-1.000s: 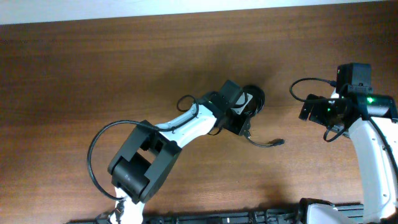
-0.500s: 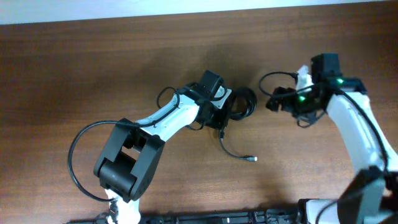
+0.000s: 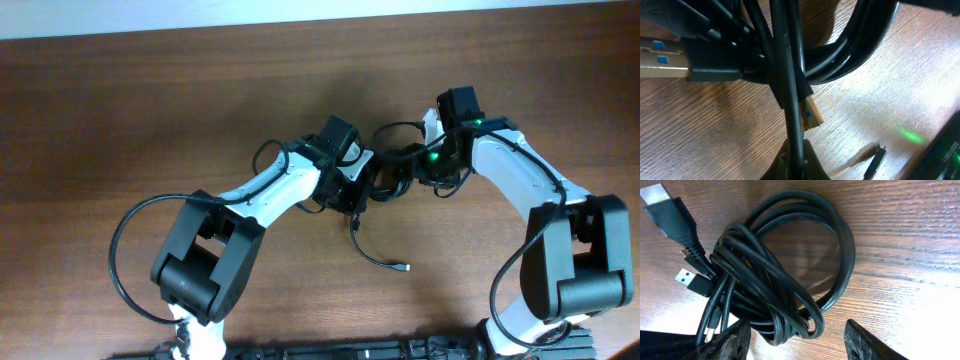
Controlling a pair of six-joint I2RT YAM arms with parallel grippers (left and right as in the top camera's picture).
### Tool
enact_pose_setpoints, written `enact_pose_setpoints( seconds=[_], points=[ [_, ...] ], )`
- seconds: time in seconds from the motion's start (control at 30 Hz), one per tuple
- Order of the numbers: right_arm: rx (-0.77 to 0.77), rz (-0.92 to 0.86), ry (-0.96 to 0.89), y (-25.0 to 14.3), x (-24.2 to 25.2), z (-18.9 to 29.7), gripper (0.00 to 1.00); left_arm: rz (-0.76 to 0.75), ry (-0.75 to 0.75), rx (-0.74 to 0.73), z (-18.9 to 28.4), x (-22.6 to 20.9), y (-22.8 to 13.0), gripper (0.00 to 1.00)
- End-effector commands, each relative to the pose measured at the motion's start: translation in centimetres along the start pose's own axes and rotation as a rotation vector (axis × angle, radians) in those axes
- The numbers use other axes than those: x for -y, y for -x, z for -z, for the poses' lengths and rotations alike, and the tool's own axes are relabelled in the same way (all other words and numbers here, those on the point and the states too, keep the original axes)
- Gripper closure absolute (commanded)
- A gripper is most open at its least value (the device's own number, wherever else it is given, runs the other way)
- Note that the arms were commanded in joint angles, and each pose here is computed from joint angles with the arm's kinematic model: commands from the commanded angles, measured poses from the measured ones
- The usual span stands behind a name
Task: Untangle cables
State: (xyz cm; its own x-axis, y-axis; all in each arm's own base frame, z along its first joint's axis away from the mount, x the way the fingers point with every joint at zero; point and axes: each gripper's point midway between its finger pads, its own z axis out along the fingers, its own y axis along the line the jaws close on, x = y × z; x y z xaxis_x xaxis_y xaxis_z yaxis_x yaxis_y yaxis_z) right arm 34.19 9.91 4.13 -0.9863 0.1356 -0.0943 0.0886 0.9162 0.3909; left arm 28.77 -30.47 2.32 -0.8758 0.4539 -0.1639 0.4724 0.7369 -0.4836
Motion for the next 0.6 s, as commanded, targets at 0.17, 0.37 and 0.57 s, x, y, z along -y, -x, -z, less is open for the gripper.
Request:
enact_pose_setpoints(
  seconds=[0.17, 0.37, 0.57],
  points=[
    [0.010, -0.307, -0.010, 0.0, 0.5, -1.0, 0.41, -0.042, -0.028, 0.030, 1.2, 1.3, 0.6, 1.00],
    [0.014, -0.346, -0.050, -0.3, 1.3, -1.2, 0.42, -0.041, -0.028, 0.030, 1.2, 1.3, 0.6, 1.00],
    [0.003, -0.356, -0.081, -2.2, 2.9, -2.9, 0.77, -0.040, -0.028, 0.027, 1.2, 1.3, 0.5, 1.00]
  ],
)
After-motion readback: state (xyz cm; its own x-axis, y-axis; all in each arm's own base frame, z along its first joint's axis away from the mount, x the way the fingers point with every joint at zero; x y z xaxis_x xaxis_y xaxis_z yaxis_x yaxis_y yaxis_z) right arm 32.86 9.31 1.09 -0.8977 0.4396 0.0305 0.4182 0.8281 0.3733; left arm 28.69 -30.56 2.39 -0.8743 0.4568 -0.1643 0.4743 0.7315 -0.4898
